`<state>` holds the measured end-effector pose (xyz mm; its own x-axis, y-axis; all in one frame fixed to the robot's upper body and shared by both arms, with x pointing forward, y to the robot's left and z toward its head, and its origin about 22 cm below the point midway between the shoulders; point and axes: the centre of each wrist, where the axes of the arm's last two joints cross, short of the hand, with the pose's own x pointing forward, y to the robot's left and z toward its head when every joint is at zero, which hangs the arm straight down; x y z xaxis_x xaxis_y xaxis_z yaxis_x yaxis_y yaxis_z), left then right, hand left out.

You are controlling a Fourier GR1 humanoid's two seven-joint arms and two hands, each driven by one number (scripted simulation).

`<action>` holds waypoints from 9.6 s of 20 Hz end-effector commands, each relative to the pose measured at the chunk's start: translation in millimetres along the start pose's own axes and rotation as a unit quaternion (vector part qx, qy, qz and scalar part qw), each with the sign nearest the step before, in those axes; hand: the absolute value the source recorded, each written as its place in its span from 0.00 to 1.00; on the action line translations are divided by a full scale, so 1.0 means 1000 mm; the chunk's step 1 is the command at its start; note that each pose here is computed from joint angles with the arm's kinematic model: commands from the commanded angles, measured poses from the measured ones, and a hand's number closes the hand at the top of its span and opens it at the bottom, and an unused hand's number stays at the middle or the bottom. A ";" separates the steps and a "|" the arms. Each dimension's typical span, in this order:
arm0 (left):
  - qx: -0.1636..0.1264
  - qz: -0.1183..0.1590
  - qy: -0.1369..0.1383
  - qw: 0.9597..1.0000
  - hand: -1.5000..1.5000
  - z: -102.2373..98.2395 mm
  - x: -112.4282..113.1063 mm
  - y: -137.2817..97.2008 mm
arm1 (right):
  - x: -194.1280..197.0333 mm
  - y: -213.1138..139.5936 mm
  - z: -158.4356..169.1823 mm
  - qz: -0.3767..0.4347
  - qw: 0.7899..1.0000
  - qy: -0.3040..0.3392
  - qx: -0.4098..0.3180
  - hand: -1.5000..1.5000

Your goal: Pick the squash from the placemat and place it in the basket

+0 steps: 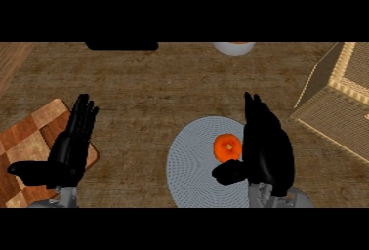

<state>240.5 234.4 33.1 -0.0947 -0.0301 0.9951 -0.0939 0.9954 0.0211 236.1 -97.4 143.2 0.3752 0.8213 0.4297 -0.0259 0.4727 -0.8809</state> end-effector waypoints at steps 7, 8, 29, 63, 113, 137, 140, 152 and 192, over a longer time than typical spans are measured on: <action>-0.020 0.003 -0.010 1.000 0.50 -0.009 0.019 -0.001 | 0.004 0.013 0.012 0.038 0.993 0.107 0.023 0.00; 0.001 0.000 -0.010 1.000 0.50 -0.011 0.005 -0.002 | 0.009 0.009 0.012 0.038 0.994 0.097 0.028 0.00; -0.004 0.007 -0.002 1.000 0.50 -0.010 0.008 -0.006 | -0.006 0.052 -0.026 0.048 0.992 0.118 0.018 0.00; -0.002 0.001 -0.006 1.000 0.50 -0.007 -0.010 0.006 | -0.041 0.111 -0.048 0.034 0.988 0.140 0.051 0.00; 0.018 -0.002 -0.008 1.000 0.50 -0.005 -0.010 0.014 | 0.040 -0.030 -0.078 -0.153 0.956 0.019 -0.249 1.00; -0.005 0.008 -0.006 1.000 0.50 0.002 -0.013 0.003 | -0.125 -0.116 -0.125 -0.053 0.947 0.117 -0.294 1.00; -0.002 0.001 -0.001 1.000 0.50 0.001 -0.009 0.007 | -0.136 -0.092 -0.130 -0.045 0.948 0.130 -0.287 1.00; -0.002 -0.011 -0.012 1.000 0.50 -0.002 0.007 0.013 | -0.196 -0.087 -0.150 -0.043 0.954 0.141 -0.260 1.00; -0.001 0.006 -0.005 1.000 0.50 -0.013 -0.002 -0.002 | -0.280 -0.143 -0.112 -0.117 0.867 0.152 -0.461 0.00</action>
<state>244.3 238.4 30.6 -0.1053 -0.0306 0.9940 -0.0971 0.9951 0.0203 259.6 -410.6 115.8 0.4681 0.5716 0.6738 0.7688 0.1125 -0.6296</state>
